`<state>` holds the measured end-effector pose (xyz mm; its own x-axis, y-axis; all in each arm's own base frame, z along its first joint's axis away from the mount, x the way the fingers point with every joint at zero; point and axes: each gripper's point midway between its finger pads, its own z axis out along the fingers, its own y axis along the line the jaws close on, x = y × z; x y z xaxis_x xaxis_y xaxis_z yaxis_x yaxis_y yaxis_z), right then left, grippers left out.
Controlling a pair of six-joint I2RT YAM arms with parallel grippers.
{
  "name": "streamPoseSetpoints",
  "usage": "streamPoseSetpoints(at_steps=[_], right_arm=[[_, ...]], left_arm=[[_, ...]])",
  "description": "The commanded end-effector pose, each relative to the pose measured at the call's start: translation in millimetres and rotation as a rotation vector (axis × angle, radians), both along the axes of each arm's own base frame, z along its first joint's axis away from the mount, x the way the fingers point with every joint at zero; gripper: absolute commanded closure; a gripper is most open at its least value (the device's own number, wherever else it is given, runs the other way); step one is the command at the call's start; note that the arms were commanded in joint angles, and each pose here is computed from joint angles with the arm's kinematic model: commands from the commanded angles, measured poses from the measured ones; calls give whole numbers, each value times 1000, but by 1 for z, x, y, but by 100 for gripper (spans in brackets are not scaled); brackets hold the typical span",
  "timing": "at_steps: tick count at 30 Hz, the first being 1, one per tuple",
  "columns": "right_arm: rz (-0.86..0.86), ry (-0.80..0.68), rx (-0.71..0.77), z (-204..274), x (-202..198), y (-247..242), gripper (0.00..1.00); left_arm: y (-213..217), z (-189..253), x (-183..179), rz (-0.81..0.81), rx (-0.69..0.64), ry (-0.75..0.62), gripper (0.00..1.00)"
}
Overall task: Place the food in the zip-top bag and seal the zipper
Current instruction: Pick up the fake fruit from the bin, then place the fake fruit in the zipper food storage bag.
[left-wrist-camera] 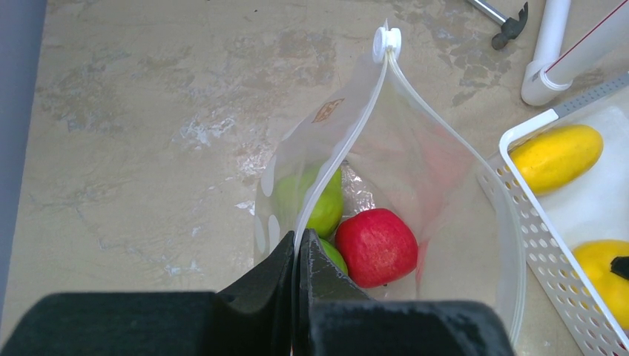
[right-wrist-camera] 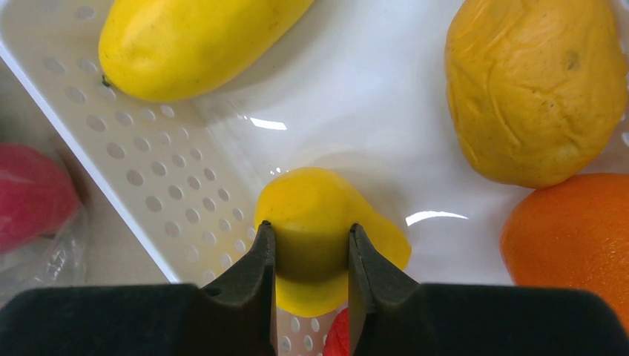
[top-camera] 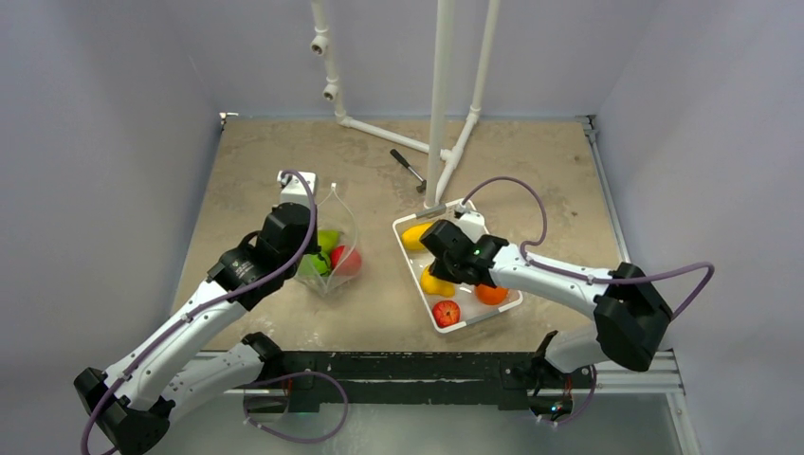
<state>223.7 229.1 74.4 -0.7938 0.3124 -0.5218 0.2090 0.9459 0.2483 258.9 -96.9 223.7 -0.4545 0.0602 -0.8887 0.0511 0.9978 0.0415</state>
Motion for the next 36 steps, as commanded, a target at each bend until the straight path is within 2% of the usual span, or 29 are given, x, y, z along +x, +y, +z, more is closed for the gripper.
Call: streamPoseSetpoints(at_steps=[1,11,17,26,36], right_arm=[[-65,-93,18,31,24,-6,100],[-91,-211,55,87,47,-9,100],[-50,-355,162,151,61,5,100],[160,-587,334,244,71,43,100],[422,-837,454,325,59,76,100]], left_arm=[[0,10,2,-2,-20,-38,100],[-1,9,3,-7,-21,-35,100],[-1,10,3,-8,-24,-37,100],[-1,10,2,-10,-25,-39,100],[-13,8,1,-77,-45,-33,100]])
